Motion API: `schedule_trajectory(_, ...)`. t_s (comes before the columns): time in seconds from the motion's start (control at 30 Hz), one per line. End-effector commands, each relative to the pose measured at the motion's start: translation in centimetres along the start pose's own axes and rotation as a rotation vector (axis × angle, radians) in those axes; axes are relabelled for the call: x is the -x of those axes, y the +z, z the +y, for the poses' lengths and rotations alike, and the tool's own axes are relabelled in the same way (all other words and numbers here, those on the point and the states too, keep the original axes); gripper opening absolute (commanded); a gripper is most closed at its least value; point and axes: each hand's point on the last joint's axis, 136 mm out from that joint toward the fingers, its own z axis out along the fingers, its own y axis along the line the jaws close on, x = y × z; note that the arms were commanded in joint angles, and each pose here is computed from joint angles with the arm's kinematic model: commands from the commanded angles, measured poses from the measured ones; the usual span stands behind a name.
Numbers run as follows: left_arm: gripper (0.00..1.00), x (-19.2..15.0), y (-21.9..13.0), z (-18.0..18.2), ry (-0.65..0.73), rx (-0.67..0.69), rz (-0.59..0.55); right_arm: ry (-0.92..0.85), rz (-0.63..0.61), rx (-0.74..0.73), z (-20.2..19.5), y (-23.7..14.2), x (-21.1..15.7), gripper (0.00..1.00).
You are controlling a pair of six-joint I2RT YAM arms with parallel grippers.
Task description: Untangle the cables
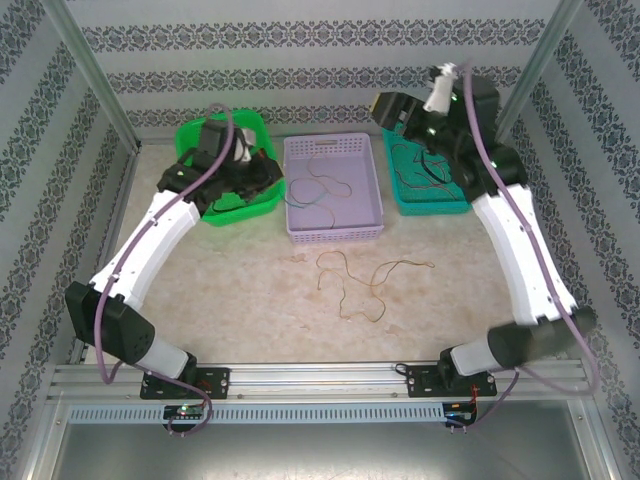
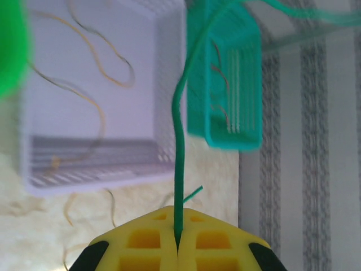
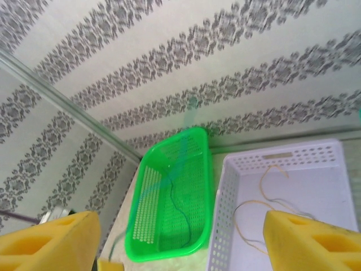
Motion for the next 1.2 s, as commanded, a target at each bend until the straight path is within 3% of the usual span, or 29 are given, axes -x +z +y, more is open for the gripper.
schedule_trajectory(0.0,0.00,3.5,-1.1,2.9,-0.095,0.094,-0.057,0.007,-0.042,-0.082,-1.9,-1.2,-0.5,0.77)
schedule_trajectory(0.17,0.00,9.8,-1.8,8.5,-0.126,0.254,-0.177,0.022,0.048,-0.077,-2.8,-1.9,-4.5,0.75)
schedule_trajectory(0.33,0.00,13.5,0.2,14.7,-0.161,0.379,-0.186,0.025,0.102,-0.059,-2.5,-2.6,-7.0,0.74)
schedule_trajectory(0.6,0.00,13.0,4.8,22.5,-0.186,0.460,-0.090,0.026,0.159,-0.052,-2.2,-2.8,-9.5,0.73)
schedule_trajectory(0.7,0.00,12.0,6.1,23.6,-0.205,0.453,-0.031,0.025,0.182,-0.070,-2.7,-2.7,-10.6,0.73)
schedule_trajectory(0.73,0.07,11.8,6.2,23.6,-0.210,0.448,-0.018,0.025,0.189,-0.086,-3.1,-2.6,-11.0,0.73)
schedule_trajectory(0.83,0.43,12.0,5.5,22.7,-0.217,0.439,-0.029,0.057,0.227,-0.166,-5.3,-2.6,-12.9,0.72)
schedule_trajectory(0.93,0.64,13.3,3.5,20.0,-0.185,0.413,-0.092,0.116,0.250,-0.286,-8.3,-3.3,-15.0,0.71)
schedule_trajectory(1.07,0.71,14.5,0.6,16.1,-0.118,0.398,-0.154,0.231,0.276,-0.467,-12.6,-5.2,-18.0,0.66)
schedule_trajectory(1.17,0.73,13.5,-0.8,13.3,-0.069,0.389,-0.160,0.333,0.339,-0.606,-16.0,-6.6,-21.4,0.64)
